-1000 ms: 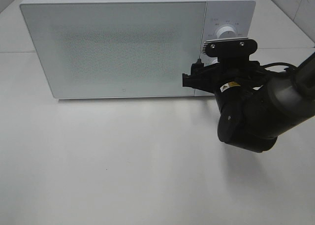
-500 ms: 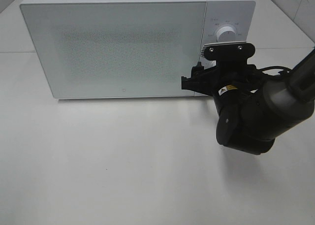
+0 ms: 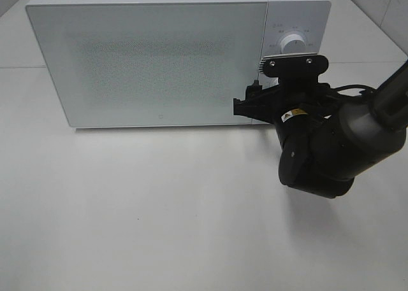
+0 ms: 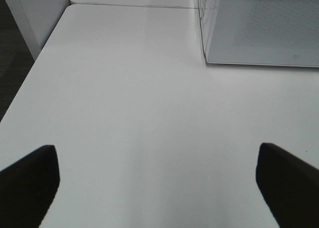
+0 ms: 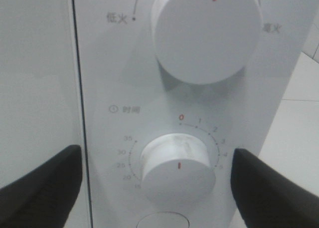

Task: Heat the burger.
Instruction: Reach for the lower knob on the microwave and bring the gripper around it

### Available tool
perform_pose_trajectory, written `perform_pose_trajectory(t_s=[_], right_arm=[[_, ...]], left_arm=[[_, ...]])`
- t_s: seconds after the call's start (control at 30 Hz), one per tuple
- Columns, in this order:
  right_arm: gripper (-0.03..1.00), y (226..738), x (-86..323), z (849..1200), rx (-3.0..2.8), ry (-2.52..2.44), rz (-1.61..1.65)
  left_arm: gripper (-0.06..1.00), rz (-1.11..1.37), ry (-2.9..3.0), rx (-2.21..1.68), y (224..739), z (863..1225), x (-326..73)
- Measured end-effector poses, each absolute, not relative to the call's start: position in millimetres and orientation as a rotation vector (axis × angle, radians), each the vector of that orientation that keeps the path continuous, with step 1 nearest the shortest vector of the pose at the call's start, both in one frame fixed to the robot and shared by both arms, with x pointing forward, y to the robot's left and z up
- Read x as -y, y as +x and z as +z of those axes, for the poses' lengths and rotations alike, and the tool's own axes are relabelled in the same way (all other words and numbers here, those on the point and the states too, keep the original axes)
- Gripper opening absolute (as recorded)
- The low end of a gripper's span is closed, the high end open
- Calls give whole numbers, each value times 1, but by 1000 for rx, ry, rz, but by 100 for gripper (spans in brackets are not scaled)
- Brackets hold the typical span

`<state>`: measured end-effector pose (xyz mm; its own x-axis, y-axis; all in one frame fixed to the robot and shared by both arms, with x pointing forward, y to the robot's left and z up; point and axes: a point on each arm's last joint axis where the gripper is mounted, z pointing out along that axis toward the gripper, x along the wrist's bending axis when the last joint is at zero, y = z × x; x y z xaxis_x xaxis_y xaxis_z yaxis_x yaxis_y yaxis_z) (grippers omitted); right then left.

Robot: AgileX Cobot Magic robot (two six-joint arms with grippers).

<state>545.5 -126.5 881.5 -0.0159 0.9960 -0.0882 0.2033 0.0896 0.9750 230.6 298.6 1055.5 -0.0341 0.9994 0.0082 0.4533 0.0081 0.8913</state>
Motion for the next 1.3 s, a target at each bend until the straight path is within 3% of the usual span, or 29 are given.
perform_pose_trajectory(t_s=[0.27, 0.5, 0.77, 1.3], right_arm=[[82, 548, 125, 883, -1407, 1266, 1035], [61, 548, 125, 884, -1403, 1270, 1029], [46, 549, 129, 883, -1388, 1291, 1014], [46, 549, 129, 883, -1392, 1294, 1013]], left_arm=[[99, 975, 1530, -1576, 231, 1056, -299], [99, 975, 1530, -1576, 231, 1056, -299], [99, 975, 1530, -1576, 231, 1056, -299], [99, 975, 1530, -1576, 231, 1056, -299]])
